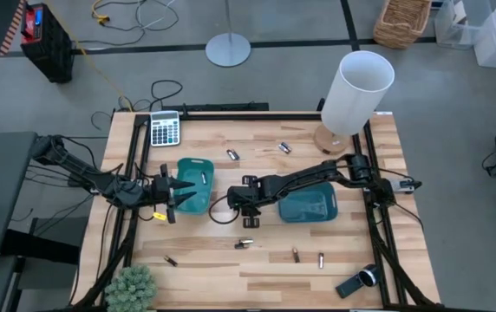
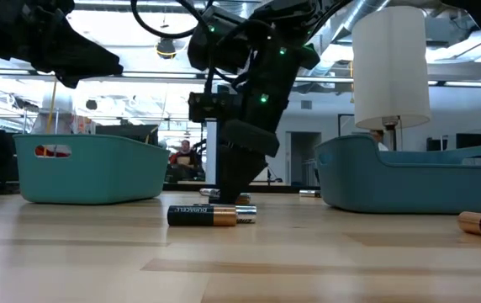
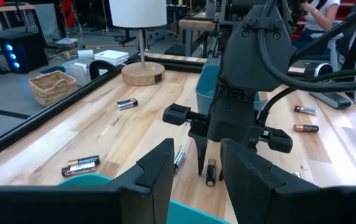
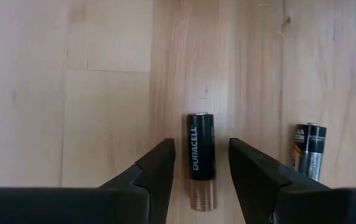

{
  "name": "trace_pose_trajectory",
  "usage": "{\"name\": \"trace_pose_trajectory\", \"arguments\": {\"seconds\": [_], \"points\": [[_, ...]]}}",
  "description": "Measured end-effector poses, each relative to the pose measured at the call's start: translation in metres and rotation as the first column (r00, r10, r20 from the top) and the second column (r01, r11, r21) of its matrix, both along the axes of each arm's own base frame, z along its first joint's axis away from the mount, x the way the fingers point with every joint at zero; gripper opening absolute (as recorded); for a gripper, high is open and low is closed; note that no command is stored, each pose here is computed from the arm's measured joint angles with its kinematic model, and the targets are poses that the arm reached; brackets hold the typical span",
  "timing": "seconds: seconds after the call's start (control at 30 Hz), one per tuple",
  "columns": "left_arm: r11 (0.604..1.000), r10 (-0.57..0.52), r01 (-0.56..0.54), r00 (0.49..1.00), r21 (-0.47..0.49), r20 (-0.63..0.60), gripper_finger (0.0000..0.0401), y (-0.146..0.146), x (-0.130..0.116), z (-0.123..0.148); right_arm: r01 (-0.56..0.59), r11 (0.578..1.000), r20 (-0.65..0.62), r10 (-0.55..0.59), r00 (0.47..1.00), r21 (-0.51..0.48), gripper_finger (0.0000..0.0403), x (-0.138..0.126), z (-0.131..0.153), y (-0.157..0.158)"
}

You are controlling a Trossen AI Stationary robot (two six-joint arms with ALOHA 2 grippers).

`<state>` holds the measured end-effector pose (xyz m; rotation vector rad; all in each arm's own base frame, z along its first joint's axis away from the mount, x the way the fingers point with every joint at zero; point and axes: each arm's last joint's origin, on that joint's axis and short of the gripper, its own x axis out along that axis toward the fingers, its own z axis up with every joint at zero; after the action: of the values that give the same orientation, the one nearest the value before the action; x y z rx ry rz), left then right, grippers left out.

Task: Sort batteries
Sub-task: Put the black battery into the dark blue bin

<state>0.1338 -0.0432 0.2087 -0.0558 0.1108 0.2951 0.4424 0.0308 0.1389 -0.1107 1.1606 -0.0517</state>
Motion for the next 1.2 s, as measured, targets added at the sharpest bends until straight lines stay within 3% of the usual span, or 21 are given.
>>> {"name": "trace_pose_trajectory", "arguments": {"seconds": [0.47,1.2], "points": [[1.0,0.002,-0.002,1.0,0.004,-0.002,0.0128,0.0,0.0,0.0,-0.004,1.0,-0.034,0.005,0.999,0.024,0.006,0.0,-0.011,0.005],[1.0,0.003,-0.003,1.0,0.0,-0.008,0.0128,0.0,0.0,-0.001,-0.01,0.999,0.037,0.009,0.999,0.037,0.0051,0.0,0.008,0.002]]}}
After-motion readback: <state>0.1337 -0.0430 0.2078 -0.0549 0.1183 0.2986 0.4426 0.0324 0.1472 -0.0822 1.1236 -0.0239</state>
